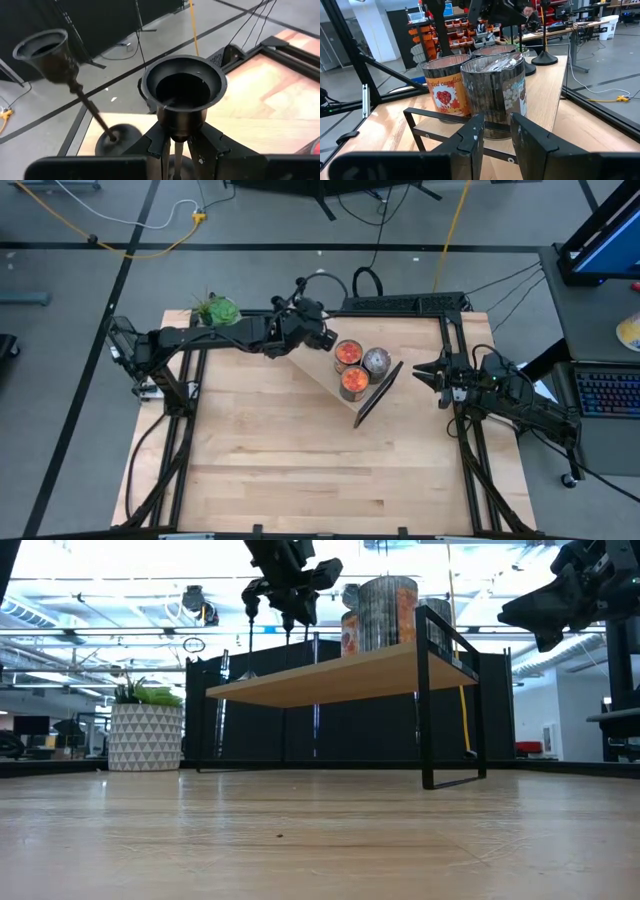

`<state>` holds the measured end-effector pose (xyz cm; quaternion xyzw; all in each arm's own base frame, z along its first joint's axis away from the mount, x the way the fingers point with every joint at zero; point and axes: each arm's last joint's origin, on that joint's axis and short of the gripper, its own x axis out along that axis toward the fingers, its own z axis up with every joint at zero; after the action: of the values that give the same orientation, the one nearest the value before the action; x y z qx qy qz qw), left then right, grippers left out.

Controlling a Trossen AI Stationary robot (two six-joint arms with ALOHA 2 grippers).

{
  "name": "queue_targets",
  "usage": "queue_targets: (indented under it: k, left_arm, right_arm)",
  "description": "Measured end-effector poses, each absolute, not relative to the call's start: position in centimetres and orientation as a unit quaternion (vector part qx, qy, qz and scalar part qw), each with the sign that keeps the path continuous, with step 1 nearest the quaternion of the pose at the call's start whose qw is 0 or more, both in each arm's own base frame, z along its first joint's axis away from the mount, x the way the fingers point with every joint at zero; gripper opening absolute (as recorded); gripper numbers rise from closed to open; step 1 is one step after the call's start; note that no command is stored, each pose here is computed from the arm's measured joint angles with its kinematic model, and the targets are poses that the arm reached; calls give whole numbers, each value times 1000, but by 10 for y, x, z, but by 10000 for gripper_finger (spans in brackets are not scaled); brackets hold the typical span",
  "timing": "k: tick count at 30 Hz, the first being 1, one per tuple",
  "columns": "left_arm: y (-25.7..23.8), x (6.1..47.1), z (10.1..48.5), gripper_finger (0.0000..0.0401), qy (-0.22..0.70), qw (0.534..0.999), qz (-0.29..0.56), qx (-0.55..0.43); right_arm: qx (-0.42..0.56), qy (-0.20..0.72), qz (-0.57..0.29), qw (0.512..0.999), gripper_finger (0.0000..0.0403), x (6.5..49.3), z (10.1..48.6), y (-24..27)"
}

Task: Pick & Place candle stick holders
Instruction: Put the black candle holder on the shelf

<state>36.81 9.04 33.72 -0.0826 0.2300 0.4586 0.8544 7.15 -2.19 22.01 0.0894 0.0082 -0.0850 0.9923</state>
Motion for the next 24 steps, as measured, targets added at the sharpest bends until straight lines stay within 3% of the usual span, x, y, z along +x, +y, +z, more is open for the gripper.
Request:
queue_targets:
  k: [24]
  left_arm:
    - [88,362,342,69,233,854,458,-88]
  right_arm:
    - [90,8,-85,992,91,71,220,-22]
